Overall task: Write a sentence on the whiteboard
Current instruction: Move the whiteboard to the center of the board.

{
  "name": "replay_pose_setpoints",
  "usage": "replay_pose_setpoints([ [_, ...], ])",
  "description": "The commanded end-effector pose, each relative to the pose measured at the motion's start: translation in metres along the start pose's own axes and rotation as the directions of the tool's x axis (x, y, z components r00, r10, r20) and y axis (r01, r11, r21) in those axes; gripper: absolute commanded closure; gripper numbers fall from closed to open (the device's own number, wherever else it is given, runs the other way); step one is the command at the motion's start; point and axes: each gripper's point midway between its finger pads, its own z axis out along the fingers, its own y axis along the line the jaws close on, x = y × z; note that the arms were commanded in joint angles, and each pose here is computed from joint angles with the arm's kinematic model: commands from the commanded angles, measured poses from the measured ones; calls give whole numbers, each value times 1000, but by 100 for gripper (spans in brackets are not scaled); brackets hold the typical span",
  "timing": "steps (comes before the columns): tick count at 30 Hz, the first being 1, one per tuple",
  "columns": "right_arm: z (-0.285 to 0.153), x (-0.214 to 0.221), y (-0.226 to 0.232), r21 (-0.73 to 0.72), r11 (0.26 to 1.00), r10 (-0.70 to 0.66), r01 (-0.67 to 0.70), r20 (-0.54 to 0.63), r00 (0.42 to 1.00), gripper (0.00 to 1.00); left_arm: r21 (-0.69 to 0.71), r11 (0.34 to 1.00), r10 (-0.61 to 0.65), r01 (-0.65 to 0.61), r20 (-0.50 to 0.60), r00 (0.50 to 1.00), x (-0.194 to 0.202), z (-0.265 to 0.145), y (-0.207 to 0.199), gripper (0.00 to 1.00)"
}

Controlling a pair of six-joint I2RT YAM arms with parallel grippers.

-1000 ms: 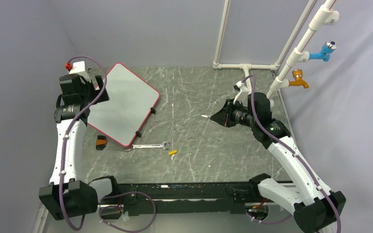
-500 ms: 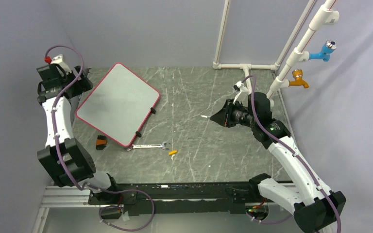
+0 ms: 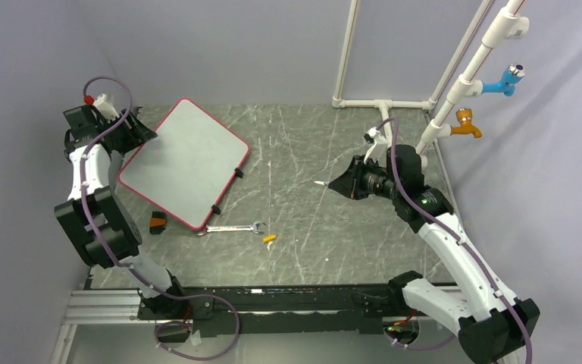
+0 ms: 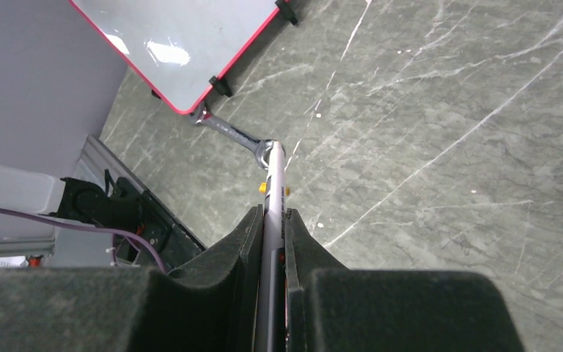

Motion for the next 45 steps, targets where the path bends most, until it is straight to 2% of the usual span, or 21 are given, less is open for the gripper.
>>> replay_pose_setpoints([
  [1, -8, -13, 5, 4, 999, -41, 41, 45, 998, 100, 101, 994, 45, -50, 51, 998, -19, -4, -22, 39],
  [8, -10, -13, 5, 4, 999, -45, 44, 47, 998, 100, 124, 991, 34, -39, 46, 998, -5, -2, -25, 53],
  [16, -12, -13, 6, 4, 999, -50, 50, 48, 998, 100, 151, 988, 45, -44, -3, 999, 27, 11, -40, 58],
  [23, -13, -12, 5, 8, 999, -50, 49, 50, 998, 100, 185, 980, 81, -75, -26, 996, 47, 19, -68, 58],
  [29, -14, -11, 5, 11, 999, -51, 50, 50, 997, 100, 251, 959, 146, -129, -52, 988, 63, 34, -110, 58],
  [36, -17, -10, 2, 33, 997, -65, 63, 48, 997, 100, 379, 896, 291, -231, -109, 950, 84, 60, -166, 58],
  [45, -21, -9, 0, 51, 996, -77, 74, 47, 996, 100, 582, 749, 483, -315, -156, 862, 112, 80, -228, 59],
])
